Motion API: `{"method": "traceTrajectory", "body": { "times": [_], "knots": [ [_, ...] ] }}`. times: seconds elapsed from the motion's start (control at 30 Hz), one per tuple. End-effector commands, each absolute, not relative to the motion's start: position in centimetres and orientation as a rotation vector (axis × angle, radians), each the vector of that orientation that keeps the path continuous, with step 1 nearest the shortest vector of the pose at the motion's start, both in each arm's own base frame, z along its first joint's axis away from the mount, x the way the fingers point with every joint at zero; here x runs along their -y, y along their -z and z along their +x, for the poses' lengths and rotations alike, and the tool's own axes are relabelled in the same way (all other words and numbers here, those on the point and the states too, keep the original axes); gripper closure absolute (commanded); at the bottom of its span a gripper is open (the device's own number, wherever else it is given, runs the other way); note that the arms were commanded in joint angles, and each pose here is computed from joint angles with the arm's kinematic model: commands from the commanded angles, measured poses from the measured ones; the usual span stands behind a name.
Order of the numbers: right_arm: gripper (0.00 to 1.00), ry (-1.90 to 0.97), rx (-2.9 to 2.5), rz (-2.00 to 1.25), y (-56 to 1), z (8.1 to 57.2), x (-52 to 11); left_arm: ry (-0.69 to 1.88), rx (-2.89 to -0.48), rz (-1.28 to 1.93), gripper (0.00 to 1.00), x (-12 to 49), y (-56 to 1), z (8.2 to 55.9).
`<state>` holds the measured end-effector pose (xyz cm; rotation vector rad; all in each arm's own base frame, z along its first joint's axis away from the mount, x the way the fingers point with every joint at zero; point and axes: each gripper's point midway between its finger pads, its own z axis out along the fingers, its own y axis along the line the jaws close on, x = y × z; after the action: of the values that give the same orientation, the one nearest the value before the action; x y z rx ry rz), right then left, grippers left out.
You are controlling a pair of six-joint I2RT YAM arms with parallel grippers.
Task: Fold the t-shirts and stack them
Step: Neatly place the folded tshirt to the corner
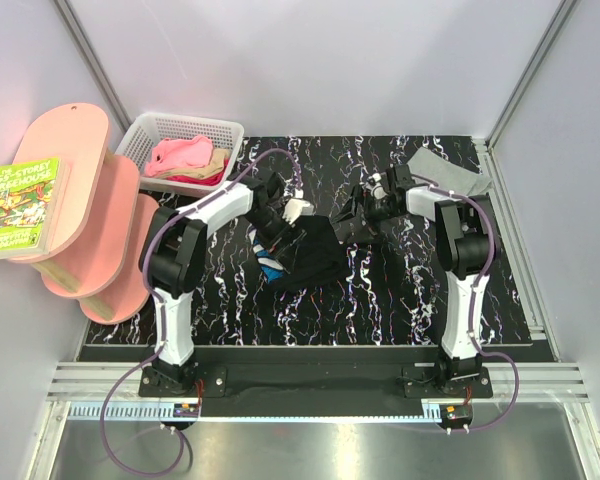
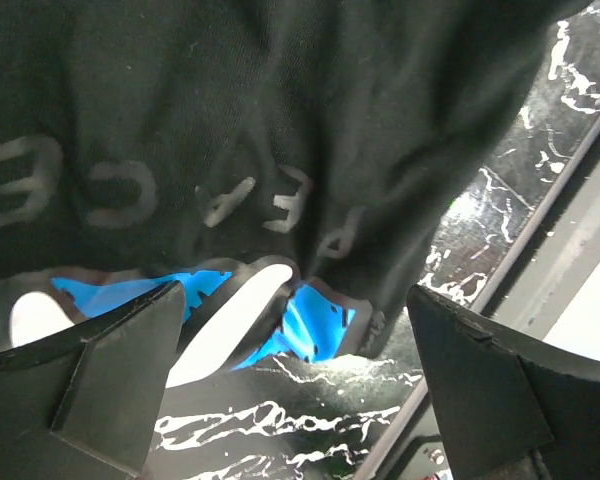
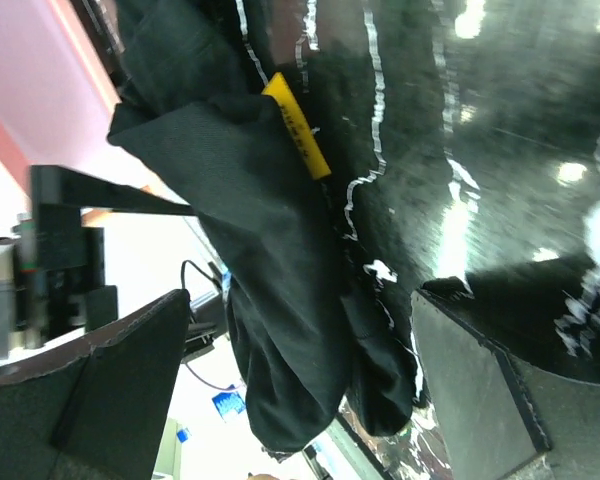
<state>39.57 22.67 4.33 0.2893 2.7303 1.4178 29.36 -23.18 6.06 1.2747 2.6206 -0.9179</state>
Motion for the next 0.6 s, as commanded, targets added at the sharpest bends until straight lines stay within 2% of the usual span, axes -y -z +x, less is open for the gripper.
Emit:
{"method": "traceTrajectory", "body": {
  "times": [0.0,0.3,0.57],
  "knots": [
    [0.00,-1.318,-2.810,0.227,-0.1,38.3,-24.1,0.869,-2.615,1.306,0.01,23.2,-5.2,28.5],
    [0.00,-1.312,-2.892,0.143,2.1,35.2,-28.2,0.843,-2.639,1.341,0.01,23.0,-2.8,26.2],
    [0.00,-1.341,-2.903,0.140,2.9,33.4,-28.9,0.876,-2.614,1.324,0.01,23.6,-3.2,26.0]
  ]
}}
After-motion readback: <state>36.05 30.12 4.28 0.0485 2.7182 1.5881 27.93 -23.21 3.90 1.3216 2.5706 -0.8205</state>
